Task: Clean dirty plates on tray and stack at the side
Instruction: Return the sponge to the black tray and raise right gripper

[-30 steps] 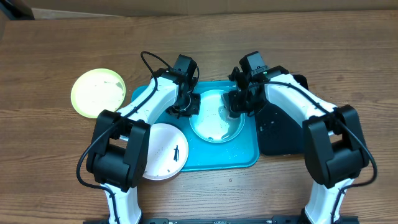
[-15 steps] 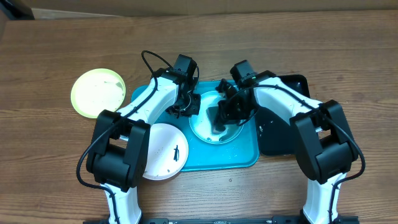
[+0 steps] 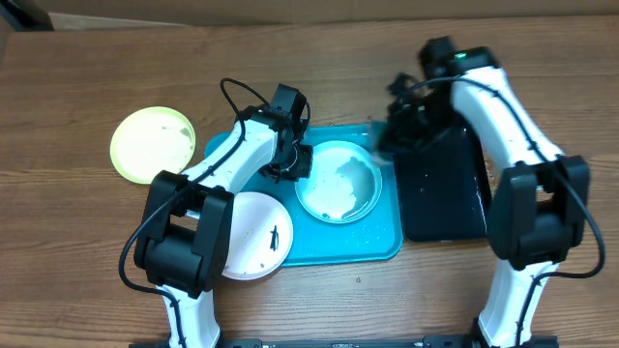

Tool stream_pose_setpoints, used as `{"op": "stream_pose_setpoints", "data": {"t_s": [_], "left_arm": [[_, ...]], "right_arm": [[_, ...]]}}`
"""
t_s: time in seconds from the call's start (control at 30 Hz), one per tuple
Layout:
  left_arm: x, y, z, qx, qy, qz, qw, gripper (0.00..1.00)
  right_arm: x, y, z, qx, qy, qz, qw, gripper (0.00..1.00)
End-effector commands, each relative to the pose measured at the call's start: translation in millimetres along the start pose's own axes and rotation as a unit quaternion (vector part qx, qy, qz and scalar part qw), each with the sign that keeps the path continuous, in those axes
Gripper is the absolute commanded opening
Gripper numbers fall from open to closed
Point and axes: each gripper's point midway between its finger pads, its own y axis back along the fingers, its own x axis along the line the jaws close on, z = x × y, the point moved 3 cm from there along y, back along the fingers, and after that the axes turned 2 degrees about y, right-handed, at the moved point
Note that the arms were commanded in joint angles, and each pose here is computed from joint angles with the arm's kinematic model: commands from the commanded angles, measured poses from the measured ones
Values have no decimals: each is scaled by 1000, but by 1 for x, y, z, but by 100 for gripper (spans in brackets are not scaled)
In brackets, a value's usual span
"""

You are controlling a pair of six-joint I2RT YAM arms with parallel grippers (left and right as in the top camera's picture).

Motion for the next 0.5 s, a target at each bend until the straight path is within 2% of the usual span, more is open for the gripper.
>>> {"op": "stream_pose_setpoints", "data": {"t_s": [0.0, 0.27, 0.47], "left_arm": [[0, -8, -2, 8, -3, 0, 1000, 4], [-1, -8, 1, 0, 5, -2, 1000, 4], [-1, -8, 1, 0, 7, -2, 1000, 4]], "right_arm": [[-52, 20, -12, 12, -25, -130, 991, 4], [-101, 17, -27, 36, -61, -240, 968, 4], [-125, 2, -27, 24, -68, -280, 957, 4]]}}
